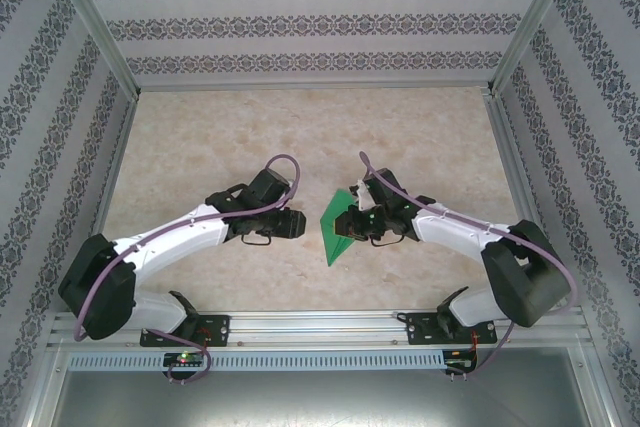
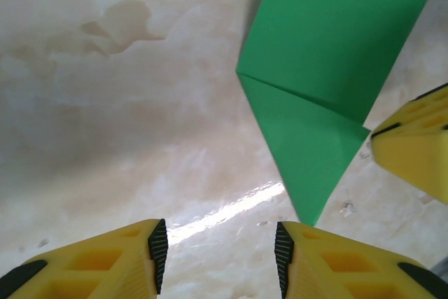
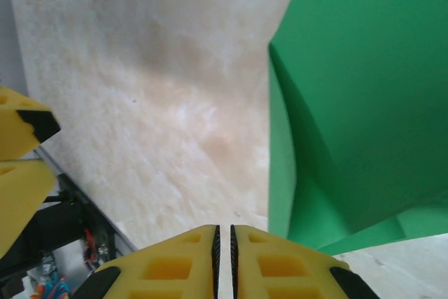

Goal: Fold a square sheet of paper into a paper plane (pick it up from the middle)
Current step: Fold the wing for the fifth time at the center of the table.

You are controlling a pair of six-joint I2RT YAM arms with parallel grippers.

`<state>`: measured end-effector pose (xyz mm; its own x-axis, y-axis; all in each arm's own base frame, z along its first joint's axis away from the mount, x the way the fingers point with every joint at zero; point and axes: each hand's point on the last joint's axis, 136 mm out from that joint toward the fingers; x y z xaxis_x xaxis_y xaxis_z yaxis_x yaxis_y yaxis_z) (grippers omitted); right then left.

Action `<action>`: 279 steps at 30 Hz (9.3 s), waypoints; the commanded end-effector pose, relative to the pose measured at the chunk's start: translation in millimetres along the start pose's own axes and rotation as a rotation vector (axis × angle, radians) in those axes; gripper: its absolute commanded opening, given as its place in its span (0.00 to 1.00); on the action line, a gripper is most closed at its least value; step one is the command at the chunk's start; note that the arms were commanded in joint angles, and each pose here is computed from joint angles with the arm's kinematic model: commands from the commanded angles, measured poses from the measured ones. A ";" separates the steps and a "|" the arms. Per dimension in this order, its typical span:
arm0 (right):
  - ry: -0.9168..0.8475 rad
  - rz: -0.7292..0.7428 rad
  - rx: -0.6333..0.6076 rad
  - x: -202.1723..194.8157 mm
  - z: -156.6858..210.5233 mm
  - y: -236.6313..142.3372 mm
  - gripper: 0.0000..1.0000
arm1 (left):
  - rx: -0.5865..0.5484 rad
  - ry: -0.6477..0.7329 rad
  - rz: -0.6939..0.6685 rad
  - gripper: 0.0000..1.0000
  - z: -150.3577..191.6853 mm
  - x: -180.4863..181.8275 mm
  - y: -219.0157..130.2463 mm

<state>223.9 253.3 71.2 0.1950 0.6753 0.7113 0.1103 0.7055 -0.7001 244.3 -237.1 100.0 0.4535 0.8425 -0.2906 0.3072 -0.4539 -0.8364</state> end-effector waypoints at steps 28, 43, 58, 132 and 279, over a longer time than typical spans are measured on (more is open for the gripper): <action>-0.015 0.236 0.002 -69.3 -6.1 15.3 0.12 | 0.008 -0.190 0.175 0.47 -18.7 -24.5 63.0; -0.006 0.220 -0.005 -79.4 -5.0 14.0 0.09 | -0.023 -0.294 0.215 0.43 -33.9 -39.3 107.6; 0.011 0.206 -0.014 -86.7 -7.4 11.8 0.09 | -0.050 -0.267 0.313 0.36 -57.1 -63.1 110.8; 0.053 0.144 -0.060 -78.3 -25.9 3.8 0.06 | 0.056 0.144 0.015 0.07 -24.1 -73.9 104.0; 0.233 -0.019 -0.100 -82.3 -42.8 -28.1 0.04 | 0.126 0.008 0.325 0.07 -42.4 -96.8 173.2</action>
<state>244.9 169.7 20.2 0.4254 0.6003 0.6773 0.1905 0.6722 -0.7154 291.9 -413.7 23.7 0.5143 0.6447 -0.5655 0.0643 -0.6865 -0.7242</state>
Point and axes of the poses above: each hand's point on the last joint's axis, 136 mm out from that joint toward the fingers, its own y axis out along the fingers, its own x axis along the line the jaws close on, z = x × y, and after that the axes turned 14 degrees about y, right-handed
